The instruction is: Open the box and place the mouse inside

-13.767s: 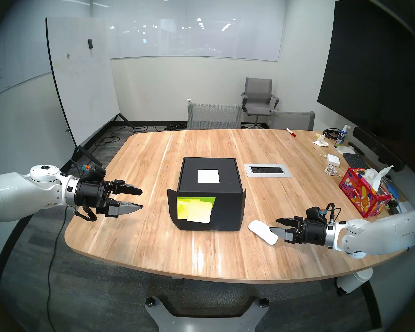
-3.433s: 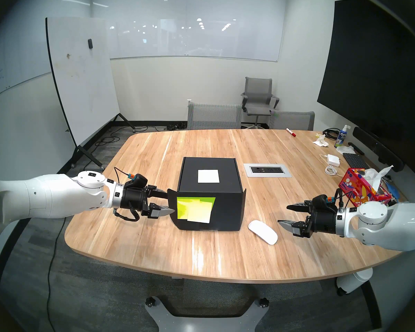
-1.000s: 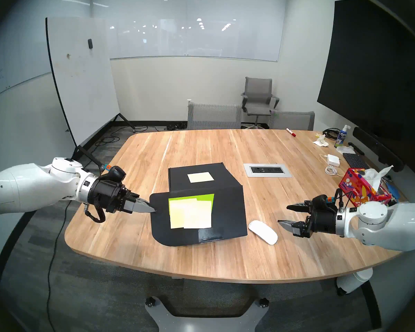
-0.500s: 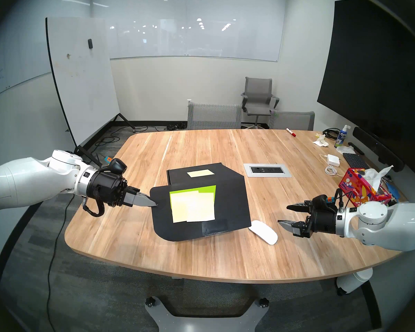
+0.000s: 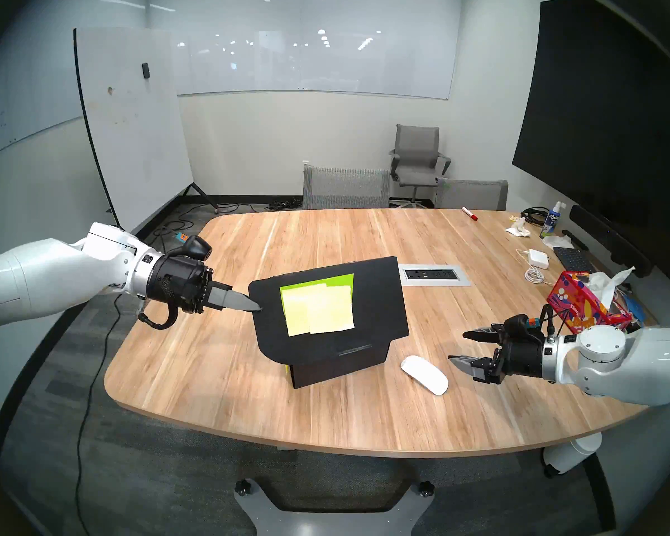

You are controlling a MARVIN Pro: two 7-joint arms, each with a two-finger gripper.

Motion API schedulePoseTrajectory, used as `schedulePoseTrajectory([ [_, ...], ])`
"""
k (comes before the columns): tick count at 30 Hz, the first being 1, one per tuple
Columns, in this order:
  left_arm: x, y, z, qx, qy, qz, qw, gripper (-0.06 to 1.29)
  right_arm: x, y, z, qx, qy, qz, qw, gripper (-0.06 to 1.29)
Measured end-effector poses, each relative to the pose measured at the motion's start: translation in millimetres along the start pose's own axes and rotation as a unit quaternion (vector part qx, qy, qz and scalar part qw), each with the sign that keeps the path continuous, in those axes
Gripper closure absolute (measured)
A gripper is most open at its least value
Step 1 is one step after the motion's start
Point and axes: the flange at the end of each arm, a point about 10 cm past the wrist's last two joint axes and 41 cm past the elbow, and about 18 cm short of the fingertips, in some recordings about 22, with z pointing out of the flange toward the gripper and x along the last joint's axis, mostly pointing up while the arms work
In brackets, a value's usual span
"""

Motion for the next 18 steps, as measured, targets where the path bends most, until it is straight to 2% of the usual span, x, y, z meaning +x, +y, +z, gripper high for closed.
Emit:
schedulePoseTrajectory([
  [18, 31.8, -0.8, -6.1, 0.013, 0.02, -0.042, 0.9988, 1.25, 0.0, 0, 0.0, 0.0, 0.0, 0.0, 1.0, 0.06],
])
